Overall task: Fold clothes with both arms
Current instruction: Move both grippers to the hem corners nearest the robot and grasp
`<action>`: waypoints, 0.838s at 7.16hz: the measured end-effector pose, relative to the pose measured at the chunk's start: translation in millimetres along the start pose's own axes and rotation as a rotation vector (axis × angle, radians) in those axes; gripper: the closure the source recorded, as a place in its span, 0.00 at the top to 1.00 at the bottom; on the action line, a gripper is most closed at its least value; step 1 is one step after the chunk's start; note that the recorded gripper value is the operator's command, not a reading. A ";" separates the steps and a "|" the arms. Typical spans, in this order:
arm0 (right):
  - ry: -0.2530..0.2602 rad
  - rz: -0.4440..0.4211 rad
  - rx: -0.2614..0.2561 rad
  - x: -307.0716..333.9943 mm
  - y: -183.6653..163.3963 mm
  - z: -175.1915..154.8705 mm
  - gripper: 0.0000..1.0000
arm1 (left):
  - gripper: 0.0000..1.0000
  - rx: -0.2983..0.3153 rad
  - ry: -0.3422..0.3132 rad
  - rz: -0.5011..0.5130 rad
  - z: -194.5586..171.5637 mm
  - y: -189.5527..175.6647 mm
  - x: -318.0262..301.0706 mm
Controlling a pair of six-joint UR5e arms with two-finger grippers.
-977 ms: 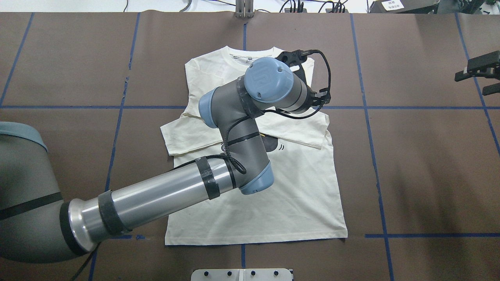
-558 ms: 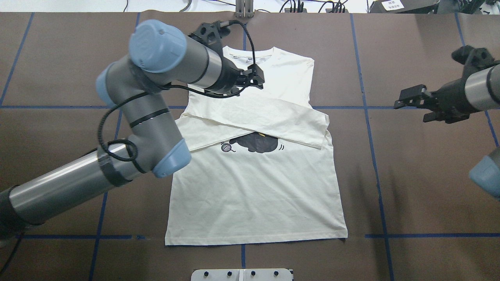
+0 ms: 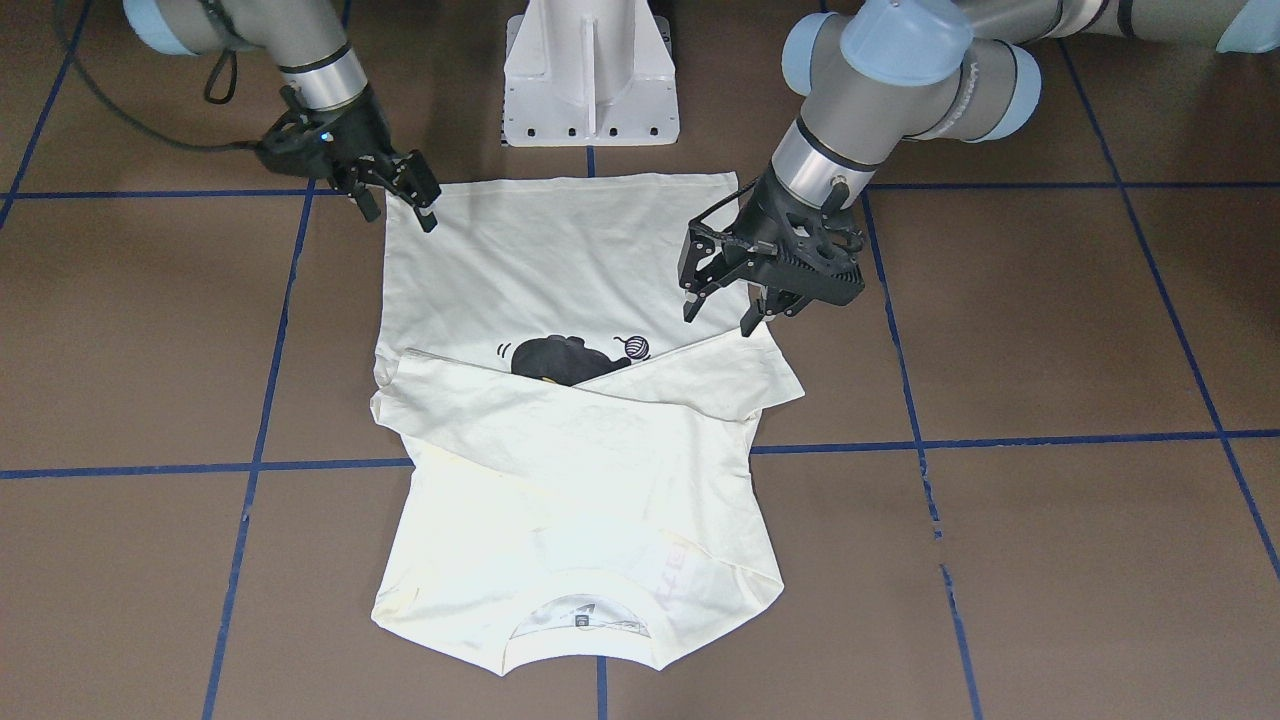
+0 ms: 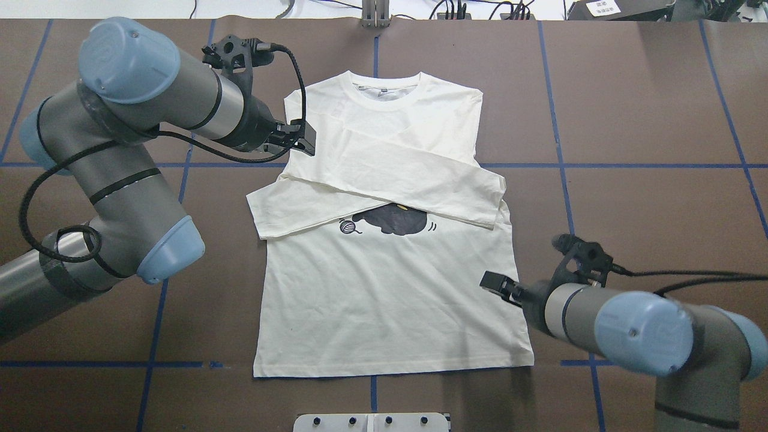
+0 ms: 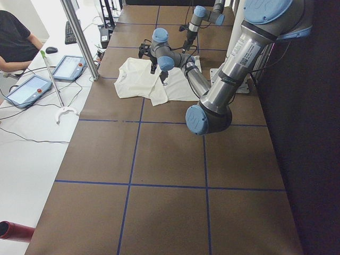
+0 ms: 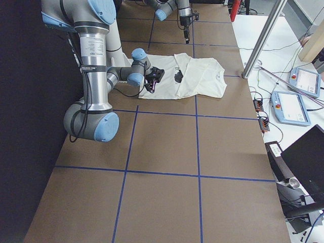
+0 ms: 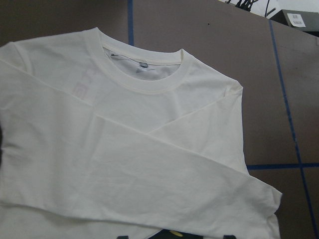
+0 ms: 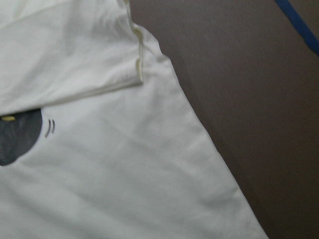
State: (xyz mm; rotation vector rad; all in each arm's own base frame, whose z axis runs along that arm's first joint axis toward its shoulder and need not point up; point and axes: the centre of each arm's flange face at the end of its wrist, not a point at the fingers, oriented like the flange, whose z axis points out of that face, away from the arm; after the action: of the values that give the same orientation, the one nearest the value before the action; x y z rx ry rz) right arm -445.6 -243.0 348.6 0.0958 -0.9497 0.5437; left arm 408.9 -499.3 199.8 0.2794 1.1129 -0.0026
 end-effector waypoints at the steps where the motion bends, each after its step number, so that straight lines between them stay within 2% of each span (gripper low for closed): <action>1: 0.049 -0.022 0.031 11.0 30.7 6.9 0.85 | 0.69 -0.011 -0.008 -0.003 3.9 2.0 -6.0; 2: 0.089 -0.026 0.047 19.9 46.9 10.4 0.82 | 0.69 -0.016 -0.011 -0.012 7.1 2.6 -7.8; 4: 0.135 -0.016 0.048 36.1 65.2 14.2 0.73 | 0.69 -0.017 -0.010 -0.036 12.3 2.0 -9.8; 5: 0.157 -0.016 0.049 41.7 71.2 15.7 0.64 | 0.69 -0.016 -0.007 -0.044 14.2 1.5 -10.3; 6: 0.175 -0.019 0.053 45.2 74.5 17.1 0.44 | 0.69 -0.016 -0.006 -0.048 15.3 1.0 -10.4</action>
State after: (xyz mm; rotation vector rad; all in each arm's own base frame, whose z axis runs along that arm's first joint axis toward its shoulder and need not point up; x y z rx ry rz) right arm -473.5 -166.0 382.9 0.1032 -0.7634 0.5507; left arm 417.9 -503.2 215.5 0.2380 1.1131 -0.0376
